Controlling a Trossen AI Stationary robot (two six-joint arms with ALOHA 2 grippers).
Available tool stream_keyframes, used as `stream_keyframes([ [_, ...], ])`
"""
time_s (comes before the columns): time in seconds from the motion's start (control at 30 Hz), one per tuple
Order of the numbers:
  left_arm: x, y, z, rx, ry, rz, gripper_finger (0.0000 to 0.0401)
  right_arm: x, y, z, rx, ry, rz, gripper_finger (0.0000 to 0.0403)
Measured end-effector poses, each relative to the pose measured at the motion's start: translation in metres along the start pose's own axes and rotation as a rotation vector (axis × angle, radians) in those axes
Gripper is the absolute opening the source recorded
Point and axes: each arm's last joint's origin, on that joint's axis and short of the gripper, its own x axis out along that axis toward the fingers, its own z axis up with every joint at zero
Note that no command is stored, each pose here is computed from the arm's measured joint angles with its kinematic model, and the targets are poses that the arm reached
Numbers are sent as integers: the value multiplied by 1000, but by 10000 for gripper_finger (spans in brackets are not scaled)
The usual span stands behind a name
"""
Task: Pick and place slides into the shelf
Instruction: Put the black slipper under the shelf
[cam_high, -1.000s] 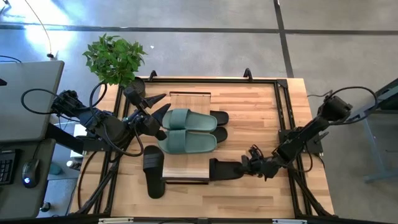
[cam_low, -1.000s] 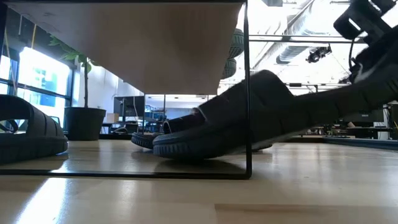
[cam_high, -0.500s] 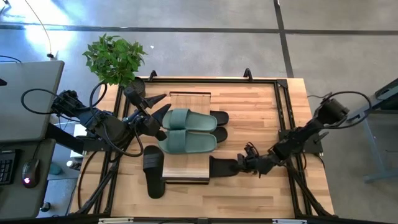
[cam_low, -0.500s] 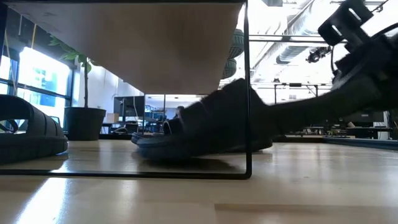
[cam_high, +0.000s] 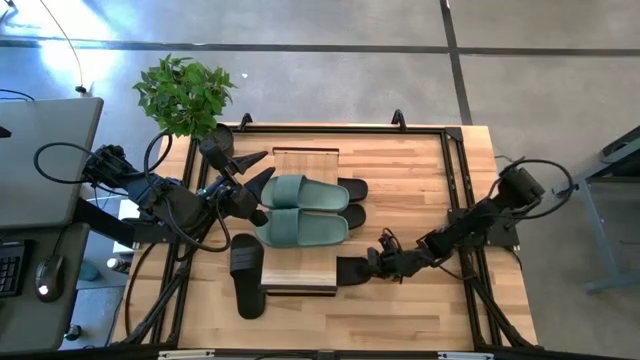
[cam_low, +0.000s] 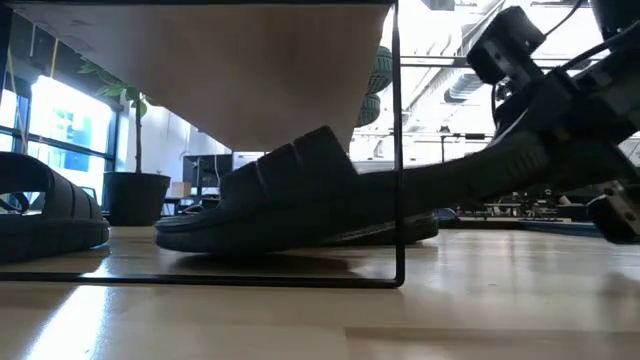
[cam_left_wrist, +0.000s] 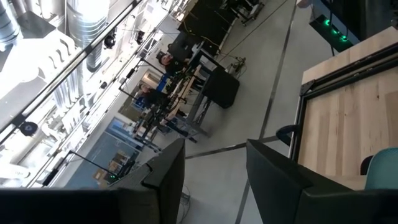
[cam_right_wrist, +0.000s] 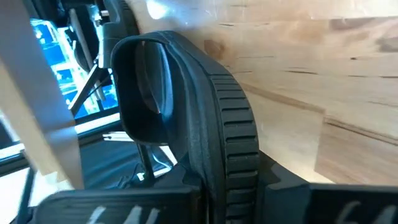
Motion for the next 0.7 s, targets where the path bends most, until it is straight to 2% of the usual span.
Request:
stream_keyframes([
  [0.37,0,0,0,0,-5,-5,154,25,7,-3,14,-27,18,40],
  [0.7,0,0,0,4,-4,-6,154,40,21,0,-38,7,10,37],
])
